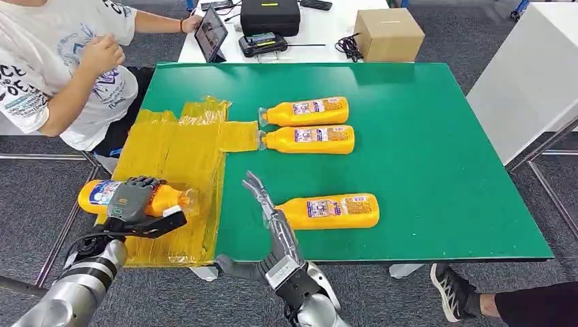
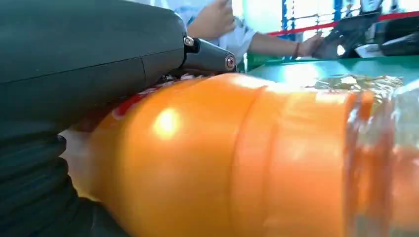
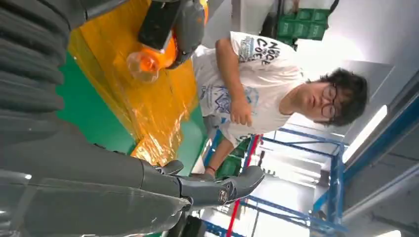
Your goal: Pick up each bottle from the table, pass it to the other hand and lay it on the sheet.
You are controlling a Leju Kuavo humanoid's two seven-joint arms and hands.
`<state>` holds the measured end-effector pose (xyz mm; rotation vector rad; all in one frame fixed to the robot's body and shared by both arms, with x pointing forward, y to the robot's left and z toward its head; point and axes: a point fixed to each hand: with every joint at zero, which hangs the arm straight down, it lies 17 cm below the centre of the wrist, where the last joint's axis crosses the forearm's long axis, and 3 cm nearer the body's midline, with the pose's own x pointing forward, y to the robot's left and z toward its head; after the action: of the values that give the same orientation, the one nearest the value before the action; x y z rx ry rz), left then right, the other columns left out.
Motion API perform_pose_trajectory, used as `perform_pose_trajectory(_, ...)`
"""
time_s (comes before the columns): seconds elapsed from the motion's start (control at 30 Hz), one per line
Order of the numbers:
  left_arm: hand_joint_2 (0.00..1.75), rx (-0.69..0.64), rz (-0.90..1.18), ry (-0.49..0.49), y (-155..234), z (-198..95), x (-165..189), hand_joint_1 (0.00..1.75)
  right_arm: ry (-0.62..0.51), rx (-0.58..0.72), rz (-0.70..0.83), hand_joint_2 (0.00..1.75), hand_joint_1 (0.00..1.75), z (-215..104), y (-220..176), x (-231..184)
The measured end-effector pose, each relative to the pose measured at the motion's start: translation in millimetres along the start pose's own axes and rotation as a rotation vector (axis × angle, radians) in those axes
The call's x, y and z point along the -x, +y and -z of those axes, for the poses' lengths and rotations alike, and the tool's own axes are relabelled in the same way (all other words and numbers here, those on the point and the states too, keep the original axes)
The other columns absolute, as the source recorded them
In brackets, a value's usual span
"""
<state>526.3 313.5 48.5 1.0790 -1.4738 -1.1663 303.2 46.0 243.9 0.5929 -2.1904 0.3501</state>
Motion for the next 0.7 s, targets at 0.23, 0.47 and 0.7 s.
perform_pose_trajectory(0.23,1.75,0.044,0.011,-0.020,-10.2,-1.7,-5.9,0.00,0.011,0.001,0.008,1.75,0.00,-1.2,0.2,3.2)
perform_pose_trajectory(0.47,0.00,0.130,-0.145,-0.017,-21.3,0.3,-10.3,0.00,0.021,0.019,0.014,1.75,0.00,-1.7,-4.7,5.8)
perform_pose_trajectory(0.7,0.00,0.189,-0.329,-0.003,-25.9,0.9,-15.1,0.00,0.042,0.043,0.015,1.75,0.00,-2.9,-10.7,11.8)
